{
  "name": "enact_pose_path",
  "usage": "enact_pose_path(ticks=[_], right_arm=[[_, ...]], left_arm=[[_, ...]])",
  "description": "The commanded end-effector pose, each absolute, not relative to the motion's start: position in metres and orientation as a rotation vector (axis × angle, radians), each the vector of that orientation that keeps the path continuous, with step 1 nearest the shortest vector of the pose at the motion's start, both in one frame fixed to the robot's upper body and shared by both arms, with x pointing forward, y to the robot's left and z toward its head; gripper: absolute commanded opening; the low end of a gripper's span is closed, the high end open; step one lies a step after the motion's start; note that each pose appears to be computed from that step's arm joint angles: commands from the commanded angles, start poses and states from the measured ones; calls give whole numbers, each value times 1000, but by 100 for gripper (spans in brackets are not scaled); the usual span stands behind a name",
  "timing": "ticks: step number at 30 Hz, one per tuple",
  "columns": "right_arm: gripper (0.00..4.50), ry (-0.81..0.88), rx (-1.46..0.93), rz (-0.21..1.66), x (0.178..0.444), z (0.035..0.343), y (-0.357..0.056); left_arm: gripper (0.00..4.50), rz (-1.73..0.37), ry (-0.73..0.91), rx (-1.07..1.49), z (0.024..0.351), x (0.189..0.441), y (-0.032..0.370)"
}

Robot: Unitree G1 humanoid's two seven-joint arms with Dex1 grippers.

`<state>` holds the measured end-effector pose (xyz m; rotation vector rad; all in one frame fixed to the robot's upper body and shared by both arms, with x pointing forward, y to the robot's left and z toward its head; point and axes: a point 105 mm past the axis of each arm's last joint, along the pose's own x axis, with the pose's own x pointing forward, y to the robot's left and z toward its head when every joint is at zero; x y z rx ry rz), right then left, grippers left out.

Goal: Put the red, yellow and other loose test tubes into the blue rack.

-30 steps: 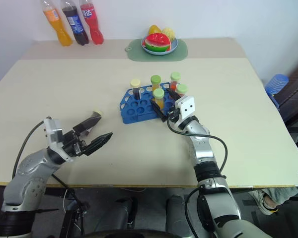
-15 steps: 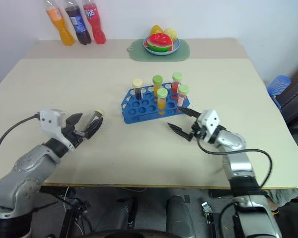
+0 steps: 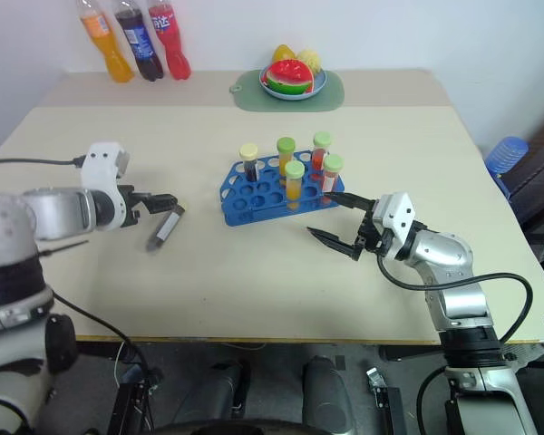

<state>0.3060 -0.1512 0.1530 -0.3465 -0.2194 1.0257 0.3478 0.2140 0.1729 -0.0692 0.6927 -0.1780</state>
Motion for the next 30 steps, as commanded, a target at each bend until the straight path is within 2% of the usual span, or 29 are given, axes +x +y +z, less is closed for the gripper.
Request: enact_pose_path(ticks=[1, 9, 13, 17, 18, 19, 23, 25, 27, 29, 30], right_arm=[[369, -279, -356, 1028, 302, 166, -145], [369, -283, -345, 1018, 298, 162, -139], [375, -286, -352, 986, 298, 161, -141], [375, -284, -349, 974, 298, 160, -142], [375, -282, -346, 973, 298, 159, -142], [375, -280, -345, 971, 298, 159, -142], [375, -276, -345, 962, 301, 158, -143], [375, -274, -345, 955, 301, 158, -144], [375, -272, -343, 943, 302, 157, -145], [375, -270, -344, 932, 303, 156, -145], [375, -268, -343, 923, 302, 155, -147]], left_arm=[[450, -165, 789, -61, 174, 356, 216], [450, -167, 1041, -33, 132, 359, 204], [325, -167, 1042, 15, 129, 361, 198], [112, -149, 1051, 8, 126, 361, 201], [82, -150, 1048, -2, 126, 361, 202], [80, -159, 1045, -17, 126, 360, 202], [80, -317, 895, -93, 148, 357, 184], [80, -337, 762, -113, 160, 359, 180], [80, -592, 482, -265, 188, 354, 153], [80, -781, 320, -342, 208, 340, 141], [80, -799, 275, -284, 211, 337, 139]])
